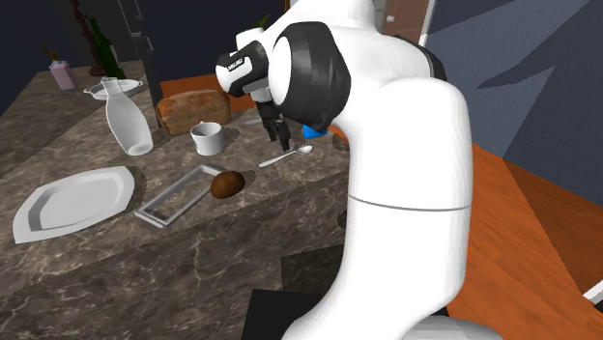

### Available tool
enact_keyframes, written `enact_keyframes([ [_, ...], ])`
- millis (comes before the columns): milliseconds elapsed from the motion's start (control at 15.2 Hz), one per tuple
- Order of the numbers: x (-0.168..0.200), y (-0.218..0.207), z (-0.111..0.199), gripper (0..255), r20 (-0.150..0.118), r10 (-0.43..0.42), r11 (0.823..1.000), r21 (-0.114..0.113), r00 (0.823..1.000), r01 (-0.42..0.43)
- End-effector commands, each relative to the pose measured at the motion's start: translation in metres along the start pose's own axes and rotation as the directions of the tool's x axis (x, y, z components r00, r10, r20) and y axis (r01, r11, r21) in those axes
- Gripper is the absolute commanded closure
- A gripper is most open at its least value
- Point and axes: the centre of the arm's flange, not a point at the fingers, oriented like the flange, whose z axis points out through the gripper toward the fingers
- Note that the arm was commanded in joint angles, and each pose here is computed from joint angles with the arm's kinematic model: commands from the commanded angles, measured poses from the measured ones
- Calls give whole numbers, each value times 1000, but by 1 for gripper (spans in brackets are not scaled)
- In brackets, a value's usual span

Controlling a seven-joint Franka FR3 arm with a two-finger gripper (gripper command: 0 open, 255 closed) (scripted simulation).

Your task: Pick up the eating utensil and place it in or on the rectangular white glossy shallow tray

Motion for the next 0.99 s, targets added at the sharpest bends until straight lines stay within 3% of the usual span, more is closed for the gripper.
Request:
enact_keyframes([
  [0,2,-5,8,0,-3,15,1000,-4,1000,-15],
  [396,2,-5,42,0,-3,15,1000,-4,1000,-15],
  [924,2,-5,42,0,-3,15,1000,-4,1000,-15],
])
